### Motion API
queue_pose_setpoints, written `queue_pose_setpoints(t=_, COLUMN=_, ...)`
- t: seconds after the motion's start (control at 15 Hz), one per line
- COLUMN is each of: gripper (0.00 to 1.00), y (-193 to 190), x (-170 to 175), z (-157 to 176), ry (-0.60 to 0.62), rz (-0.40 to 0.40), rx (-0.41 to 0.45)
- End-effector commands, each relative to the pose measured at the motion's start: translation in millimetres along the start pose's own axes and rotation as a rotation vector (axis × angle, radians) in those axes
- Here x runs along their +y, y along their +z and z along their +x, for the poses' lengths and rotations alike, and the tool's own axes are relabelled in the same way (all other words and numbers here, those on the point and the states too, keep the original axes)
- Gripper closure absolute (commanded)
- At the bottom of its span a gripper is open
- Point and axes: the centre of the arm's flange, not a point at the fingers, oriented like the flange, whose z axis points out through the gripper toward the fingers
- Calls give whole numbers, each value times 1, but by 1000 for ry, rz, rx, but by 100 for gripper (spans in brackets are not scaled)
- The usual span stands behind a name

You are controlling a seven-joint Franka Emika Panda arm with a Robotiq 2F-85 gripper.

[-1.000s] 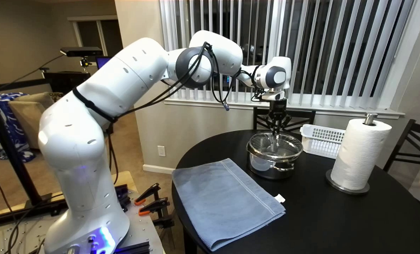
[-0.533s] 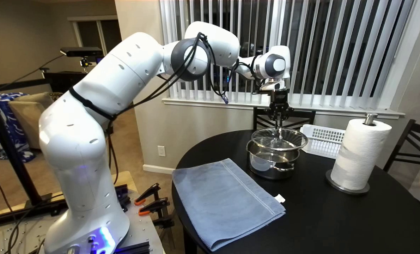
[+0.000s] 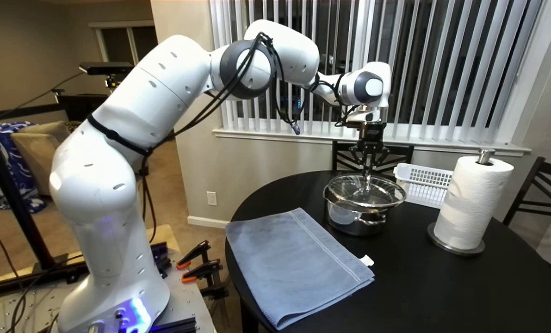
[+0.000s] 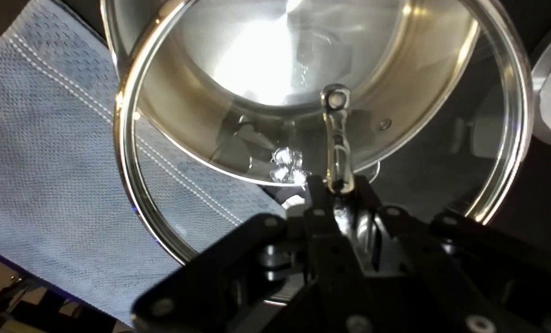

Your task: Remove the glass lid from the pot and then put it on the blue towel

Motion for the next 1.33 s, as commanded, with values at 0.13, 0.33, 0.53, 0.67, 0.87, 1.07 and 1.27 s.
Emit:
queue_pose_setpoints(t=0.13, gripper=95, y=-10, x=11, z=98, ry=122, rz=-86, rx=-78)
queue_pose_setpoints(t=0.33, gripper=95, y=-9, x=13, z=115, ry=131, rz=-101, rx=-92)
queue_pose_setpoints(t=0.53, gripper=95, y=-12, x=23, z=123, ry=137, rz=-65, rx=-95)
queue_pose_setpoints(t=0.67, gripper=95, y=-13, x=35, z=130, ry=113, rz=-37, rx=-101)
queue_pose_setpoints(t=0.87, gripper=95, y=-6, x=55, z=142, ry=122, rz=-1, rx=-104)
queue_pose_setpoints(t=1.07, gripper=95, y=15, x=76, z=149, ry=163, rz=-31, rx=-116)
queue_pose_setpoints(t=1.27, gripper=95, y=34, x=95, z=154, ry=175, rz=-46, rx=-116)
